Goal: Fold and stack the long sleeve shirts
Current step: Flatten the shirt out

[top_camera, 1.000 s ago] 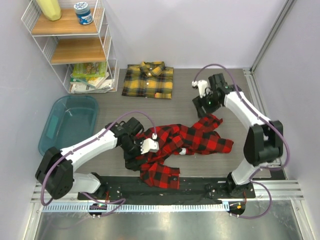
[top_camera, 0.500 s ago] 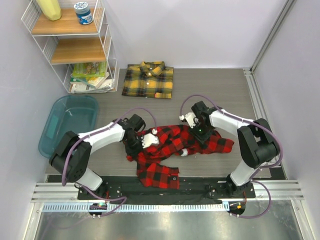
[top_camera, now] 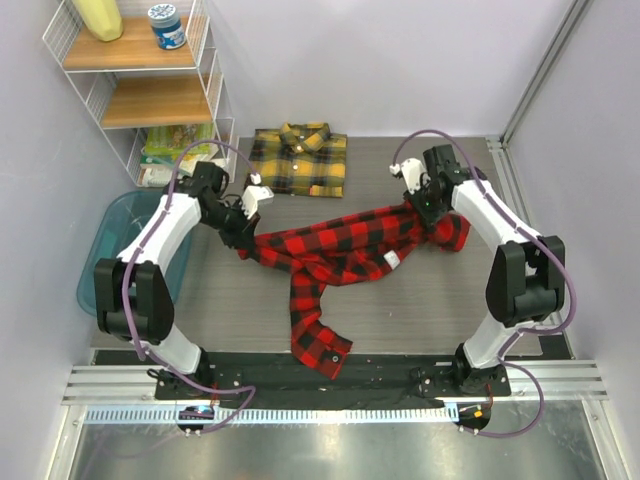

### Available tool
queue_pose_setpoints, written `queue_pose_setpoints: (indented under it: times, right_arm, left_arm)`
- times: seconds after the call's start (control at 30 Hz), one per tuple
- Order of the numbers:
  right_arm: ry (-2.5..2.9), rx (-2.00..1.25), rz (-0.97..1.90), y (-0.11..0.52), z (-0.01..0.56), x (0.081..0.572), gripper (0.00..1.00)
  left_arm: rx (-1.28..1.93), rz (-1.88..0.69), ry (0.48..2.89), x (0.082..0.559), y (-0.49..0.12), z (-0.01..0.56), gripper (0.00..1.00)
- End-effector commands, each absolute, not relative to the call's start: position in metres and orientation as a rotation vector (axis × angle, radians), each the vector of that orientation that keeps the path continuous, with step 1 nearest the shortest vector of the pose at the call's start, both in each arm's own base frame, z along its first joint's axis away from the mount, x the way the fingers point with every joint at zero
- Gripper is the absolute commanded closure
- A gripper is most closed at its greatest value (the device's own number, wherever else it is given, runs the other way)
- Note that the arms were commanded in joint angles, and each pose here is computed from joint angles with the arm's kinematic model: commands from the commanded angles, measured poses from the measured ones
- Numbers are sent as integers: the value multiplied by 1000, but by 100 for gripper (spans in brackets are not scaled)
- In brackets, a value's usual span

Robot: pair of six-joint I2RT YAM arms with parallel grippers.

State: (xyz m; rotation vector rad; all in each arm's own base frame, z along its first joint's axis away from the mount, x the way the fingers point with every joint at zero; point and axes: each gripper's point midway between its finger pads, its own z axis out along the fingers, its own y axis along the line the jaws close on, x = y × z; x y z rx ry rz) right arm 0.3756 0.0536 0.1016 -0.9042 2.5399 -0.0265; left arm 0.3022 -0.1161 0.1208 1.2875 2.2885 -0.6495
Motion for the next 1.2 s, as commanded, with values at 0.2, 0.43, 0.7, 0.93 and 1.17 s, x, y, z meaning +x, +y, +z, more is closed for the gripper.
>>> queue_pose_setpoints:
  times: [0.2,0.43,0.7,0.93,1.17]
  right_arm:
    - [2475,-677,-244,22,161,419,39]
    - [2503,-733,143,65,159,358,46]
    - [2169,-750,726,145,230,305,34]
    - [2131,-781,735,150,264,314,25]
    - [2031,-808,600,116,312,289,18]
  left_arm:
    - [1262,-973,2313,249,-188,164,100]
    - [1186,-1059,2173,247,-236,226,100]
    - [1016,-1241,1995,266,-280,312,100]
    - [905,-1211,1885,283,-335,359,100]
    - [741,-1237,1806,304,-410,386,100]
